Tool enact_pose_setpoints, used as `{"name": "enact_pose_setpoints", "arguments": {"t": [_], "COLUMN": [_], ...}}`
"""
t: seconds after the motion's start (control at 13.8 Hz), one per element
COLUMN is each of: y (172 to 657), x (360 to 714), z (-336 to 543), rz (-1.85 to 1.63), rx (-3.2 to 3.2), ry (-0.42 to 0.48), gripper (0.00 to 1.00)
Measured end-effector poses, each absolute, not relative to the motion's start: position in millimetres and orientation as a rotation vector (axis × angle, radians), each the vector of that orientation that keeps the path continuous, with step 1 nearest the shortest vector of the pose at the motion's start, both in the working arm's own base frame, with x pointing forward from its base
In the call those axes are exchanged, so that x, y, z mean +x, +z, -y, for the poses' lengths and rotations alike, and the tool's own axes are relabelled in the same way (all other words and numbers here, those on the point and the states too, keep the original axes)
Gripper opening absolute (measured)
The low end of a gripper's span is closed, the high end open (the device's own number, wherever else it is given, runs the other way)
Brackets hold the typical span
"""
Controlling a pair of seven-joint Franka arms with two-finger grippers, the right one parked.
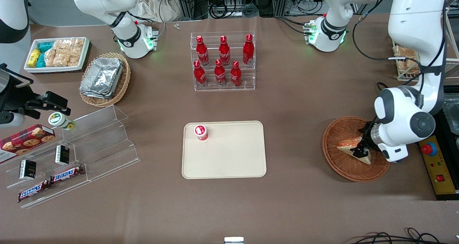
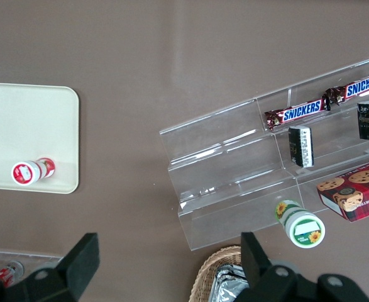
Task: Place sandwich from basket to tray
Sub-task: 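Lower the left gripper and grasp the wrapped sandwich wedge, then lift the sandwich and carry it with the left gripper to the white tray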
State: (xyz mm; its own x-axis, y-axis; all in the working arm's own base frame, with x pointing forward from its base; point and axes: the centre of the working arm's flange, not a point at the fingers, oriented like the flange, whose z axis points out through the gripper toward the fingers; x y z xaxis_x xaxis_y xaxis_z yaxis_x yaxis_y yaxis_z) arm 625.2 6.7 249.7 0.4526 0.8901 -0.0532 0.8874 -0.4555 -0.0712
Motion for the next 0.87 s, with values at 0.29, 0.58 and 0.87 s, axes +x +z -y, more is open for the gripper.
{"name": "enact_pose_setpoints", "arguments": {"t": [0.29, 0.58, 0.87], "y": [241, 277, 399], "x": [628, 636, 629], "z": [-7, -5, 31], "rz": [1.629, 1.631, 1.391], "rx": [-2.652, -2.688, -2.823], "ry": [0.101, 0.038, 0.148], "gripper": [0.58, 0.36, 0.32]}}
